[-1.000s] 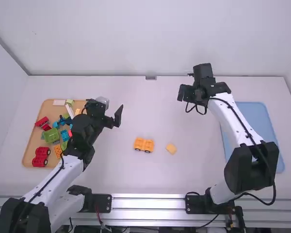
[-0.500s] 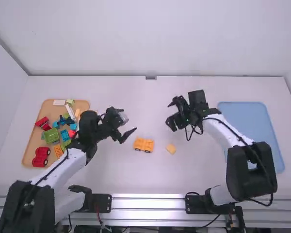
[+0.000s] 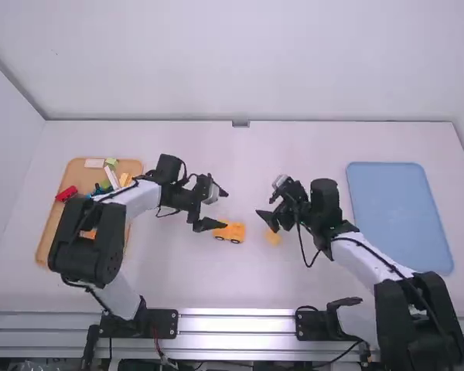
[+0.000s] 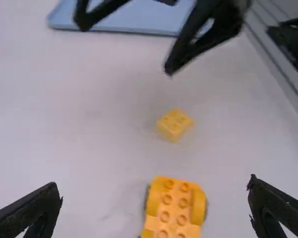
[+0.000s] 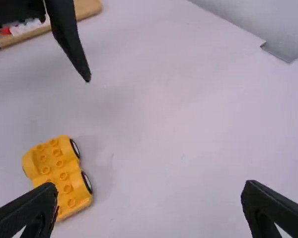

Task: Assemble lego blocks to make yellow taxi

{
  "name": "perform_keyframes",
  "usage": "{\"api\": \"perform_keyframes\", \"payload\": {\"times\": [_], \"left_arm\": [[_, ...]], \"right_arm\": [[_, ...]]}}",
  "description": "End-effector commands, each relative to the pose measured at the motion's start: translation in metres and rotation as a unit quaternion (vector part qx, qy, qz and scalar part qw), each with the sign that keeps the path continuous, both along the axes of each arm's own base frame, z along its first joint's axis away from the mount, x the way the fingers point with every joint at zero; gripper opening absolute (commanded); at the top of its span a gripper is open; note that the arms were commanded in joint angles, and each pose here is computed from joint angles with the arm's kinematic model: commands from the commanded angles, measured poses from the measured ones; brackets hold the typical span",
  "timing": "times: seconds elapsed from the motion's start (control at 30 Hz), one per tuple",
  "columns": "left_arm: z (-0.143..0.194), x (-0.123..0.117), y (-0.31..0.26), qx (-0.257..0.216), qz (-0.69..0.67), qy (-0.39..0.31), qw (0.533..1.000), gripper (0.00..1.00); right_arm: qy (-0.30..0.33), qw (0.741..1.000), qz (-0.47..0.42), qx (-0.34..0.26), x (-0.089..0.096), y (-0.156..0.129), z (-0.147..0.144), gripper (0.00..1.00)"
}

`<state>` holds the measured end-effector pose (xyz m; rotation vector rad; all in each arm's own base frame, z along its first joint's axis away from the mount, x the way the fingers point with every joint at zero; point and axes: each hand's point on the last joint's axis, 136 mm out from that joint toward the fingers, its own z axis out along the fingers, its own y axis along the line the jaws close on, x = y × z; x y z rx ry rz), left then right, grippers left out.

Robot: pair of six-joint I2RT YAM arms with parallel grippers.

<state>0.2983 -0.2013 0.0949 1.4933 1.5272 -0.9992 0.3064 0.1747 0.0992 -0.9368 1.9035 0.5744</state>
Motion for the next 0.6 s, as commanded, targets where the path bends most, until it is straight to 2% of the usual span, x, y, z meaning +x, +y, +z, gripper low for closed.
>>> {"api": "perform_keyframes", "payload": {"times": [0.0, 0.1, 0.13, 0.3, 0.57], "left_arm": [[0.013, -0.009, -0.003, -0.037, -0.067, -0.101, 0.992, 0.99], [0.01, -0.02, -0.001, -0.034, -0.089, -0.118, 0.988, 0.99], [0.007, -0.022, 0.002, -0.026, -0.093, -0.124, 0.988, 0.99], [0.007, -0.014, -0.001, -0.023, -0.076, -0.107, 0.991, 0.99], [0.011, -0.005, -0.003, -0.029, -0.061, -0.102, 0.993, 0.99]], "right_arm": [[0.001, 0.999, 0.004, 0.047, -0.003, 0.0, 0.016, 0.99], [0.011, 1.0, 0.012, 0.015, -0.014, -0.009, -0.003, 0.99], [0.029, 0.999, 0.02, 0.0, -0.022, -0.013, -0.017, 0.99], [0.066, 0.992, 0.093, 0.046, -0.055, -0.001, -0.035, 0.98], [0.077, 0.996, 0.036, 0.001, -0.058, -0.017, -0.066, 1.0]]}}
